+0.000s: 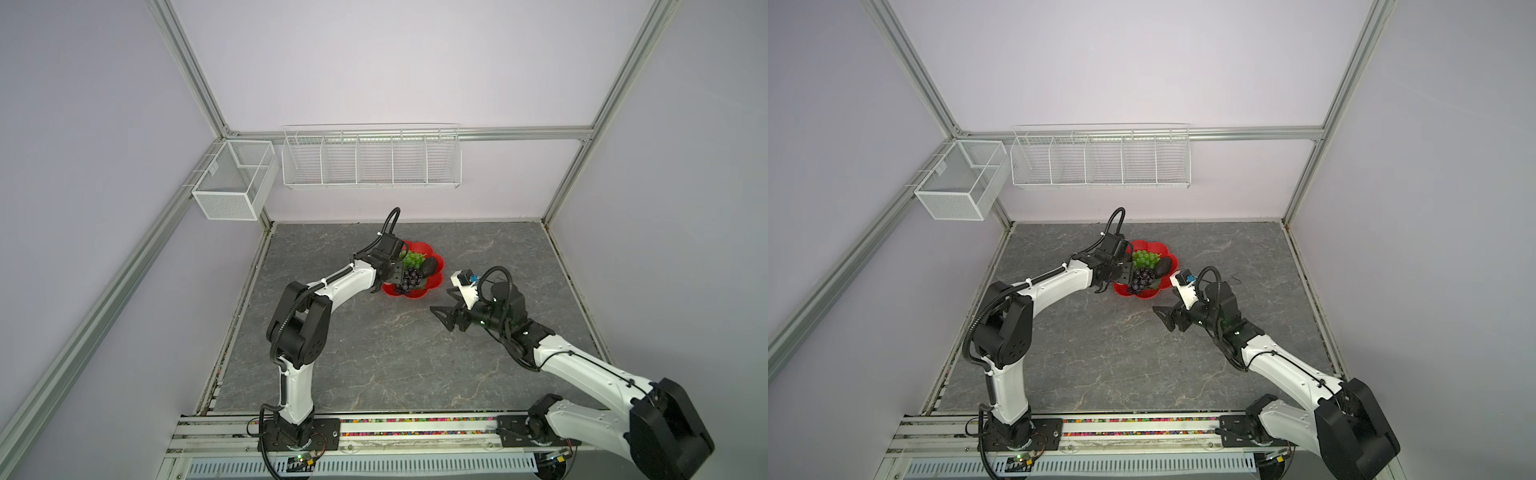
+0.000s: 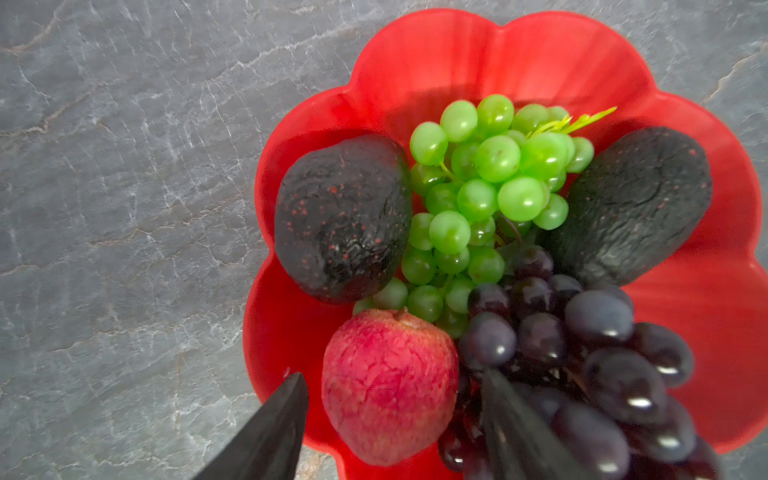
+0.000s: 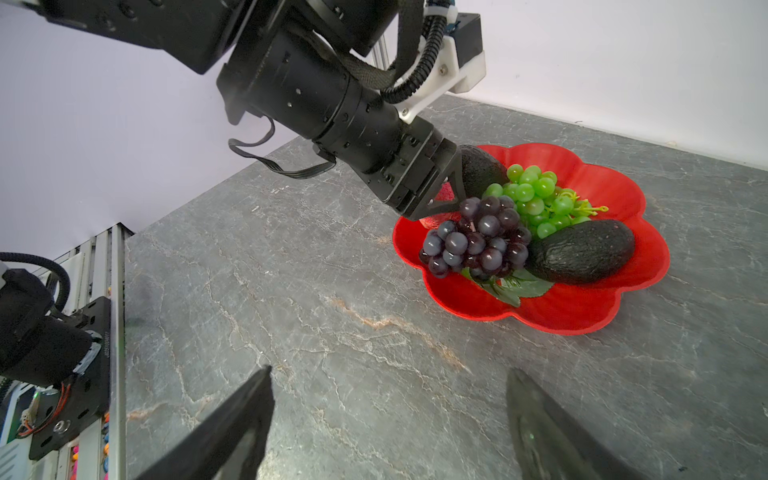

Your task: Place and organize the fake fruits in the fruit bowl

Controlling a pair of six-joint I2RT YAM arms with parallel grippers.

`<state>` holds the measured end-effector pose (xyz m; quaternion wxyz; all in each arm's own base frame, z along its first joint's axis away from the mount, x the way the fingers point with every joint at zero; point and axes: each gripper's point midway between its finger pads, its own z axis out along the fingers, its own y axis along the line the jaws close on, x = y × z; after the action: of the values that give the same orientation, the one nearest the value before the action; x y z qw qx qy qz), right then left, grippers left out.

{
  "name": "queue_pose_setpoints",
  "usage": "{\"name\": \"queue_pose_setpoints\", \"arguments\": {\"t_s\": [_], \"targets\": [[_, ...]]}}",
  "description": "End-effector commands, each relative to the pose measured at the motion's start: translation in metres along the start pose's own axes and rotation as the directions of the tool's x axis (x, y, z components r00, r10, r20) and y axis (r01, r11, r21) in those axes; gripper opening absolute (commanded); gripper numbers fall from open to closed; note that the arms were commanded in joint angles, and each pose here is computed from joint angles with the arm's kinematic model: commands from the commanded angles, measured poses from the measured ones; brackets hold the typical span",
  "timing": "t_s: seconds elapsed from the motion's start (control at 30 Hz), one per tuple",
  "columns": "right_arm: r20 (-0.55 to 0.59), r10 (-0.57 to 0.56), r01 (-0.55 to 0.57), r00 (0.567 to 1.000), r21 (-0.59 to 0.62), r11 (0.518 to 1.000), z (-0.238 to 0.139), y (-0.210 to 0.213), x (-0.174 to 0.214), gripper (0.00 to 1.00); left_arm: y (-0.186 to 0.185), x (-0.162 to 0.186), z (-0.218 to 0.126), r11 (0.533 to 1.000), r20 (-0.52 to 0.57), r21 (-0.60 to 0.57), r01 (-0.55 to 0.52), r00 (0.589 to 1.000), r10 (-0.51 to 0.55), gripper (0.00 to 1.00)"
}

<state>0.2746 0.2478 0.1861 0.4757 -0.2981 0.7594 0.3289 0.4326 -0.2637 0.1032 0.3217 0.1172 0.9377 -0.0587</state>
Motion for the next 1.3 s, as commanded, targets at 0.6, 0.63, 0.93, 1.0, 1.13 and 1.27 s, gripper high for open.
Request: {"name": "queue_pose_setpoints", "arguments": {"t_s": [0.6,0.63,0.93,1.0,1.13,1.27], "targets": [[0.091,0.189,-0.163,0.978,0.897,0.410,-0.147,-0.235,0.059,0.89,0.279,0.097,-0.164,0.639,0.584,-0.551,0.537,0.795,-0.165,0.99],[0.128,0.148,-0.176,0.981,0.905,0.387,-0.151,-0.239,0.059,0.89,0.282,0.101,-0.161,0.633,0.594,-0.562,0.532,0.792,-0.138,0.99],[0.196,-0.015,-0.162,0.980,0.848,0.505,-0.135,-0.255,0.062,0.89,0.285,0.070,-0.125,0.740,0.682,-0.443,0.506,0.726,-0.087,0.99],[0.167,-0.031,-0.120,0.985,0.812,0.571,-0.112,-0.260,0.071,0.89,0.281,0.063,-0.098,0.802,0.649,-0.417,0.428,0.758,-0.067,1.00],[0.114,0.029,-0.108,0.993,0.788,0.606,-0.101,-0.265,0.074,0.89,0.276,0.070,-0.095,0.831,0.685,-0.372,0.414,0.727,-0.056,1.00],[0.102,0.036,-0.103,0.994,0.796,0.597,-0.102,-0.264,0.076,0.88,0.254,0.070,-0.088,0.890,0.622,-0.338,0.305,0.782,-0.031,1.00]]}}
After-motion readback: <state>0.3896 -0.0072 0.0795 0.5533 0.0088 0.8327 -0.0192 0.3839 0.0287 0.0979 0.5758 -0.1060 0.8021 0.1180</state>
